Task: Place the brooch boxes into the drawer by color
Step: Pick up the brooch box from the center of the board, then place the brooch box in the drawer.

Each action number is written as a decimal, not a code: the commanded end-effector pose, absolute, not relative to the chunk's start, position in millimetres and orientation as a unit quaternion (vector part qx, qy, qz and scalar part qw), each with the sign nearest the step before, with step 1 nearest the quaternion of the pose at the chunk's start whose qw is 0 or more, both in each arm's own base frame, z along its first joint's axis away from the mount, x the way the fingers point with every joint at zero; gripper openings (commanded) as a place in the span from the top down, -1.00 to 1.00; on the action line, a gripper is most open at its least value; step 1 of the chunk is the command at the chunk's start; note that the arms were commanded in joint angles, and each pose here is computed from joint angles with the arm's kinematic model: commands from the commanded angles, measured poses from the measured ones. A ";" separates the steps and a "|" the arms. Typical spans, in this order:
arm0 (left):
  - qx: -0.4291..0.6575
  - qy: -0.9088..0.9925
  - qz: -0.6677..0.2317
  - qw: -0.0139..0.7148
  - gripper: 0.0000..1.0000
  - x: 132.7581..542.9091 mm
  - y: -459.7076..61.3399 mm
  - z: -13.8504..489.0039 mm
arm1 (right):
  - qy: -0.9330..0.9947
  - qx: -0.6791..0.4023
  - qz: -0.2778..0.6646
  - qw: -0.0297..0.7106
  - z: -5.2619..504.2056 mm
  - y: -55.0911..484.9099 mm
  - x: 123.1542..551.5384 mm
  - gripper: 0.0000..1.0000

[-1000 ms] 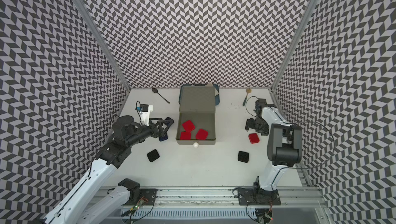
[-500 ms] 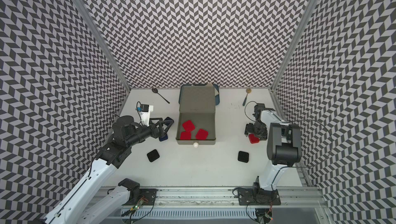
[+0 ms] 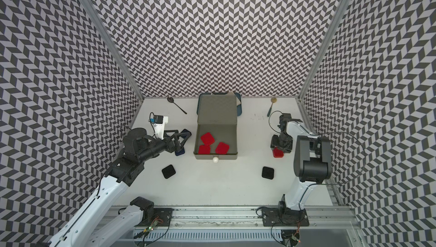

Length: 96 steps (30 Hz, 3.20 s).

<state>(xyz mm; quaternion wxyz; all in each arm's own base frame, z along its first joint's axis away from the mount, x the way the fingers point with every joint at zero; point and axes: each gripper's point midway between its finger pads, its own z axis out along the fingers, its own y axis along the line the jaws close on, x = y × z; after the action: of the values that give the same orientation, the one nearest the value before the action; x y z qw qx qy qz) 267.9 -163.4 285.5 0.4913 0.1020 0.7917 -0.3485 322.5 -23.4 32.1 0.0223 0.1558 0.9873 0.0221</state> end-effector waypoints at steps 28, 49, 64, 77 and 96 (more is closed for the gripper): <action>0.085 0.791 -0.408 0.449 -0.87 264.7 -176.8 287.6 | 0.972 0.029 0.112 0.204 213.7 62.0 376.2 0.39; 0.078 0.799 -0.404 0.438 -0.88 273.6 -179.1 284.9 | 0.914 -0.200 0.236 0.265 331.8 275.2 298.7 0.38; 0.076 0.800 -0.406 0.436 -0.88 269.2 -178.1 281.8 | 0.951 -0.175 0.163 0.197 260.5 287.8 302.7 0.36; 0.073 0.800 -0.413 0.428 -0.88 267.1 -179.5 277.3 | 0.955 -0.165 0.133 0.209 243.8 286.3 319.3 0.35; 0.075 0.803 -0.408 0.428 -0.90 264.4 -177.6 276.2 | 0.959 -0.165 0.105 0.205 218.7 290.4 334.3 0.36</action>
<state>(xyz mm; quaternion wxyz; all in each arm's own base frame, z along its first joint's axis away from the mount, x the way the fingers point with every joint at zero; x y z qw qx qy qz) 267.7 -178.6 272.7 0.4220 0.0684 0.8065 -0.4083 324.0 286.9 223.4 0.1907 -0.1674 0.9610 0.1100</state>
